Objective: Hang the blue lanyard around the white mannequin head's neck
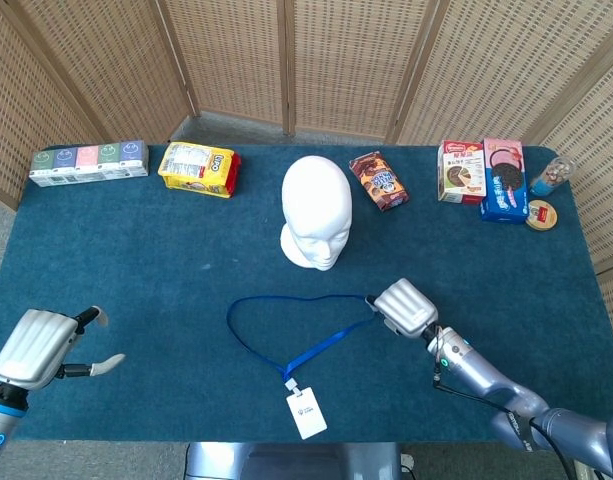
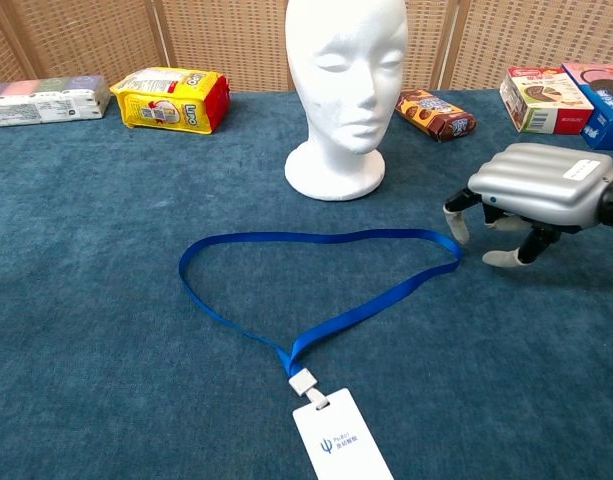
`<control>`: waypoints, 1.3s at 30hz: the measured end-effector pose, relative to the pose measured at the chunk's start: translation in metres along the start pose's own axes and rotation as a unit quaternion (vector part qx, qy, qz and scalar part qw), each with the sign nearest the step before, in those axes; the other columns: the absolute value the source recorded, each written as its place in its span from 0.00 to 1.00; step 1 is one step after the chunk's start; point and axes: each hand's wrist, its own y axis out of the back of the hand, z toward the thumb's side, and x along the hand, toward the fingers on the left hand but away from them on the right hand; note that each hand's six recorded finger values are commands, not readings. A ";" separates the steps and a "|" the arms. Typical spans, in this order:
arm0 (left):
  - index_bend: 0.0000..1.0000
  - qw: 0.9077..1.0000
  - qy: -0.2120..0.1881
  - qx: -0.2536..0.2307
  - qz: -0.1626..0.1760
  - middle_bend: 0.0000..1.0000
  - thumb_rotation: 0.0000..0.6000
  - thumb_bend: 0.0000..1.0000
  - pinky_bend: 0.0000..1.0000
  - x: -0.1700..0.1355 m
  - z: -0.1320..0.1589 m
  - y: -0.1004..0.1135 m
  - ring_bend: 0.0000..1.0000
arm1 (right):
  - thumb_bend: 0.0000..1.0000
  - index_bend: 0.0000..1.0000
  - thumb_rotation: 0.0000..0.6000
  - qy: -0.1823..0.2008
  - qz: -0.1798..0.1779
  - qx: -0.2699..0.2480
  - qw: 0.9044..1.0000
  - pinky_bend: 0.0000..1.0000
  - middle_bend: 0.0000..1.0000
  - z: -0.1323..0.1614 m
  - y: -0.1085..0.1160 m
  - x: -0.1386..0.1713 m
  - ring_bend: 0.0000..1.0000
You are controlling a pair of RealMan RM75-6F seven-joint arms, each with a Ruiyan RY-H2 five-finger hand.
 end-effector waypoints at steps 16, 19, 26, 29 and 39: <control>0.44 1.000 0.004 -0.007 -0.008 0.95 0.20 0.09 0.89 -0.001 -0.003 -0.005 0.99 | 0.35 0.49 1.00 0.004 0.014 0.011 1.000 1.00 1.00 0.007 -0.009 -0.006 1.00; 0.44 1.000 0.005 -0.007 -0.009 0.95 0.20 0.09 0.90 -0.001 -0.004 -0.005 0.99 | 0.36 0.49 1.00 0.002 0.015 0.010 1.000 1.00 1.00 0.007 -0.009 -0.007 1.00; 0.44 1.000 0.007 -0.010 -0.010 0.95 0.20 0.09 0.89 -0.002 -0.005 -0.007 0.99 | 0.36 0.49 1.00 0.000 0.014 0.009 1.000 1.00 1.00 0.008 -0.008 -0.009 1.00; 0.44 1.000 0.008 -0.010 -0.011 0.95 0.20 0.09 0.89 -0.001 -0.006 -0.007 0.99 | 0.36 0.49 1.00 0.000 0.013 0.008 1.000 1.00 1.00 0.009 -0.006 -0.010 1.00; 0.44 1.000 0.010 -0.011 -0.016 0.95 0.20 0.09 0.90 -0.002 -0.008 -0.010 0.99 | 0.35 0.49 1.00 0.002 0.011 0.008 1.000 1.00 1.00 0.015 -0.003 -0.014 1.00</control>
